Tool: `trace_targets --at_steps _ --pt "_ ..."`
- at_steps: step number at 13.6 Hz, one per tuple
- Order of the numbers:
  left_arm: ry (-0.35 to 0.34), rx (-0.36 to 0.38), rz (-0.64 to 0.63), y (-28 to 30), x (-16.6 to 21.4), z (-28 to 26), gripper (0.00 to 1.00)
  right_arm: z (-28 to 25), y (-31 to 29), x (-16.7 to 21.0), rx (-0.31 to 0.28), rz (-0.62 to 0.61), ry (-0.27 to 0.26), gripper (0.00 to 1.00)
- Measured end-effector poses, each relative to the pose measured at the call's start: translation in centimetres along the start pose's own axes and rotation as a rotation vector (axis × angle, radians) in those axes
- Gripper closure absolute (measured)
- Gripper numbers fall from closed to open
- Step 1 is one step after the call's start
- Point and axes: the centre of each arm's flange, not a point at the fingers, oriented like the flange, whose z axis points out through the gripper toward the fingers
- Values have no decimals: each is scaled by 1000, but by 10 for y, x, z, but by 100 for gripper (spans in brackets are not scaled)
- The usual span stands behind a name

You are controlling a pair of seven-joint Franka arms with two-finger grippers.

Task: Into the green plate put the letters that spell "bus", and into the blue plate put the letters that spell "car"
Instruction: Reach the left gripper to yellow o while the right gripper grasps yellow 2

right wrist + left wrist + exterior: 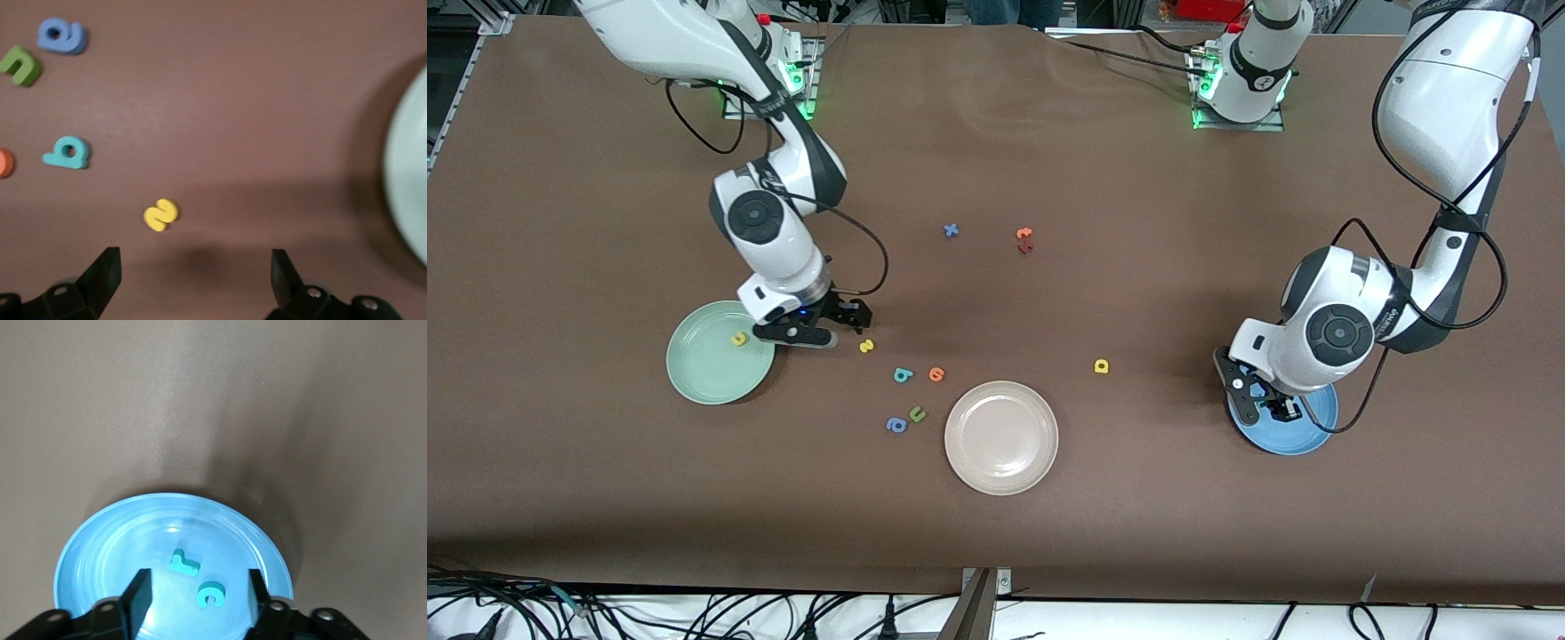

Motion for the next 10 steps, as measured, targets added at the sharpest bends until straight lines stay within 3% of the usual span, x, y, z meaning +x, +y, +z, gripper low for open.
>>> trace_targets --at_steps 2,3,7,10 --pt "55 -32 -26 10 19 -7 6 7 -17 -1 10 -132 11 0" --pt "86 -53 -60 18 33 -13 0 5 -20 2 12 -213 19 0" --pt "131 -132 -334 64 102 -27 0 1 -6 19 -2 -434 46 1" --pt "91 -177 -604 104 149 -20 0 16 3 24 9 -501 88 7"
